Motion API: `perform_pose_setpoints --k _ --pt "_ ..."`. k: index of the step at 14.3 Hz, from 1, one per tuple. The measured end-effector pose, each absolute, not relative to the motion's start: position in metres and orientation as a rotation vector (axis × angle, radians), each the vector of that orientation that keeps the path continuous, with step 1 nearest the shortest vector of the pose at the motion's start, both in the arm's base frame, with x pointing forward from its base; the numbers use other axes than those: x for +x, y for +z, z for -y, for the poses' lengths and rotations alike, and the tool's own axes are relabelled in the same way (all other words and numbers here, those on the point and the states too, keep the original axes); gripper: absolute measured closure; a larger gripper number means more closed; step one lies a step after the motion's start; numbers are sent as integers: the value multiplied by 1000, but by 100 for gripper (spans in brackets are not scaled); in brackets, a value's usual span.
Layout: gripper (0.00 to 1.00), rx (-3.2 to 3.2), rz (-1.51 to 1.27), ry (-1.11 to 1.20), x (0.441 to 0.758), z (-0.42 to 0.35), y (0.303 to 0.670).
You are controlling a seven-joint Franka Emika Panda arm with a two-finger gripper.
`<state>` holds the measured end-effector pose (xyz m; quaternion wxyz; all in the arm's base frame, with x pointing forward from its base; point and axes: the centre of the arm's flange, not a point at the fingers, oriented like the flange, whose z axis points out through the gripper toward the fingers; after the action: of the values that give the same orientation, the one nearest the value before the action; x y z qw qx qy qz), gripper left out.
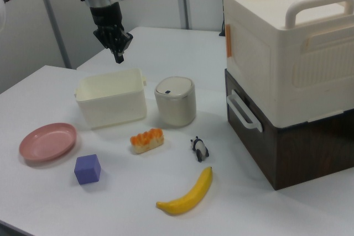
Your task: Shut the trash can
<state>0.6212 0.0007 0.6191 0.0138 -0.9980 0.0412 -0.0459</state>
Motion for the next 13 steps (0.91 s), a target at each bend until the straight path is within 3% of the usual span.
perform_pose_setpoints --k 2,7,9,12,13 --pt "83 -3092 -131 -126 621 3 615" --pt "32 -3088 -118 -111 621 8 610" --pt "27 -3088 -111 -111 621 8 610" --pt "0 -3088 -111 -116 621 8 612" --pt "0 -3088 -111 -118 621 8 612"
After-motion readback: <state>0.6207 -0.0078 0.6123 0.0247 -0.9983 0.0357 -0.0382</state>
